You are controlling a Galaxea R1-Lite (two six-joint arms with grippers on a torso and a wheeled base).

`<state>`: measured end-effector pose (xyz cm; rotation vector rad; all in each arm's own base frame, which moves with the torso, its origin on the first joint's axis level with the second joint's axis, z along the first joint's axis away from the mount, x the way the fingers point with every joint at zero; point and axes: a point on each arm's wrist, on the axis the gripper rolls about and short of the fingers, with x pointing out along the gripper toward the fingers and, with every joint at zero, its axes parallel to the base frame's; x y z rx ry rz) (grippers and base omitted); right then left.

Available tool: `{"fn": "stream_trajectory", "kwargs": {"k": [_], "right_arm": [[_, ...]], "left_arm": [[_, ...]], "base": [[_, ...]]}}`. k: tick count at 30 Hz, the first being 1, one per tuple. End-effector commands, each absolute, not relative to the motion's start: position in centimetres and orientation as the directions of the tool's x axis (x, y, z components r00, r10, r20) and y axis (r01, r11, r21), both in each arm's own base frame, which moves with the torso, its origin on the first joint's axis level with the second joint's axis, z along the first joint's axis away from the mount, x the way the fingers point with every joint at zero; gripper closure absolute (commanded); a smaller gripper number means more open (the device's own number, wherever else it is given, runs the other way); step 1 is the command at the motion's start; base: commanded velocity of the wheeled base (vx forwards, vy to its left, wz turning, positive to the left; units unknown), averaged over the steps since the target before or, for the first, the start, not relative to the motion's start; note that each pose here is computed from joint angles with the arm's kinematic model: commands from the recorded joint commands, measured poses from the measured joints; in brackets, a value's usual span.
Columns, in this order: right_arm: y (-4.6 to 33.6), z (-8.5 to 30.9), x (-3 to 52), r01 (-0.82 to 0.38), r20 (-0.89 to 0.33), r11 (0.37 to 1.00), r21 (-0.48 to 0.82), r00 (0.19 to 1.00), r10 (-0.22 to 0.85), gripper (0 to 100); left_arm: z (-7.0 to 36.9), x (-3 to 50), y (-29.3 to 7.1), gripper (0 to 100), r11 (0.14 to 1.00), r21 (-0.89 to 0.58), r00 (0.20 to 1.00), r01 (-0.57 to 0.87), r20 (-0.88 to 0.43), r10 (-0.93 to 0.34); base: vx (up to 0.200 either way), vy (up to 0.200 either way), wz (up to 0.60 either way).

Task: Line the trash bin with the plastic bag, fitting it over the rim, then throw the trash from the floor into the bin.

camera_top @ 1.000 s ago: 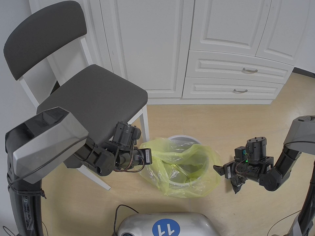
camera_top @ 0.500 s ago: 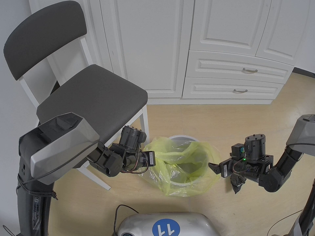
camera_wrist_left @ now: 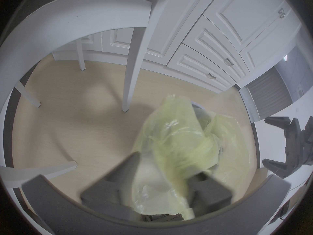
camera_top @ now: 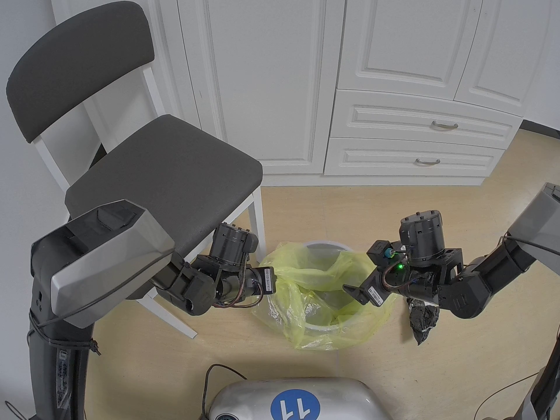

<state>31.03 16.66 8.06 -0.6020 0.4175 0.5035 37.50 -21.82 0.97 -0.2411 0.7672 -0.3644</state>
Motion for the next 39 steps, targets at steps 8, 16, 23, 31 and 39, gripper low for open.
{"fn": "stream_trajectory", "kwargs": {"k": [8,16,23,31,39], "right_arm": [[17.6,4.3,35.8,-0.634,-0.58,0.475,-0.611,0.766,0.277,0],[17.1,3.4,38.3,-0.605,-0.58,0.508,-0.612,0.781,0.232,0],[16.1,2.3,39.6,-0.589,-0.59,0.537,-0.604,0.783,0.195,0],[16.1,2.3,39.8,-0.569,-0.584,0.598,-0.565,0.787,0.197,100],[14.5,5.7,39.1,-0.493,-0.532,0.696,-0.522,0.826,0.185,100]], "left_arm": [[1.6,36.8,-21.7,0,0.908,-0.338,0.666,0.249,-0.621,-0.413],[1.7,36.7,-21.8,0,0.907,-0.336,0.666,0.252,-0.62,-0.415],[1.8,36.7,-21.8,0,0.907,-0.338,0.668,0.252,-0.618,-0.416],[1.8,36.8,-21.8,0,0.907,-0.337,0.668,0.252,-0.618,-0.415],[1.7,36.7,-21.8,0,0.908,-0.335,0.667,0.252,-0.62,-0.414]], "base": [[0.0,0.0,0.0],[0.0,0.0,0.0],[0.0,0.0,0.0],[0.0,0.0,0.0],[0.0,0.0,0.0]]}}
